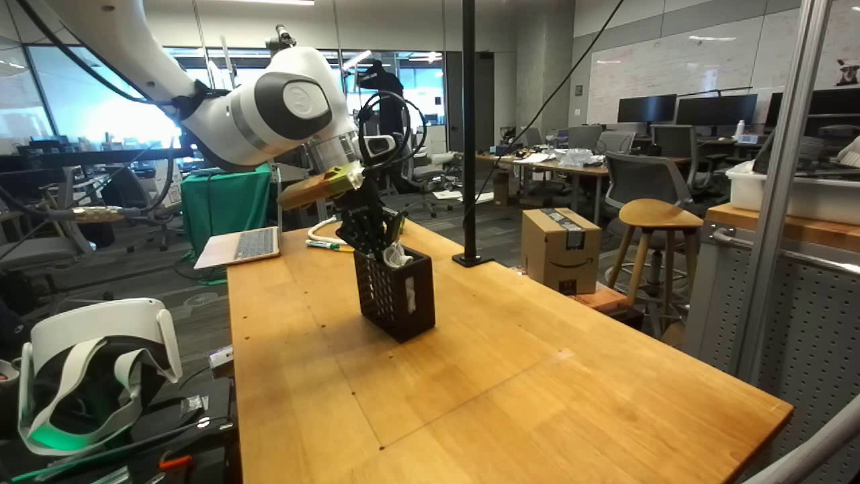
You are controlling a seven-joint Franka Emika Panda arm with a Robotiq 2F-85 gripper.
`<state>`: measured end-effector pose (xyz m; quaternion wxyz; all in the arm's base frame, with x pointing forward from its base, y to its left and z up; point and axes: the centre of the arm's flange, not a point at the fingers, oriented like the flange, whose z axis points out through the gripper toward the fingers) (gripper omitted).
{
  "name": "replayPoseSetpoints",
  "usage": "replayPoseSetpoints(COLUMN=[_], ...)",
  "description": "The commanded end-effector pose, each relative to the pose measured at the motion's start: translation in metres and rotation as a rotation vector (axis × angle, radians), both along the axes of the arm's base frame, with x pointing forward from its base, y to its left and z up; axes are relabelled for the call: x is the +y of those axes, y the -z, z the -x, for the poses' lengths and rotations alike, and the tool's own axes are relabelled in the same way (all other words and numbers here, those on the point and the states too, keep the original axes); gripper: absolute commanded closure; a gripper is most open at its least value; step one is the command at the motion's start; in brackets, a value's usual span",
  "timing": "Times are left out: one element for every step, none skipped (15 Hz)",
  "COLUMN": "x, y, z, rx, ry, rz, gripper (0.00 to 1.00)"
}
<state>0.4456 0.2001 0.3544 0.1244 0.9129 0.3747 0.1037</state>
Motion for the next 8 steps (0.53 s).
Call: replayPoseSetpoints(x=[0.016, 0.021, 0.026, 0.03, 0.033, 0.034, 0.033, 0.032], y=[0.005, 0.004, 0.004, 0.005, 0.006, 0.009, 0.012, 0.015], z=[-0.003, -0.003, -0.003, -0.003, -0.005, -0.005, -0.008, -0.01], rx=[0.016, 0.016, 0.019, 0.018, 0.02, 0.024, 0.029, 0.034], ry=[0.006, 0.007, 0.004, 0.003, 0.004, 0.005, 0.013, 0.021], rz=[-0.04, -0.044, -0.048, -0.048, -0.046, -0.045, -0.042, -0.041], gripper=[0.95, 0.95, 0.95, 0.95, 0.95, 0.95, 0.95, 0.95])
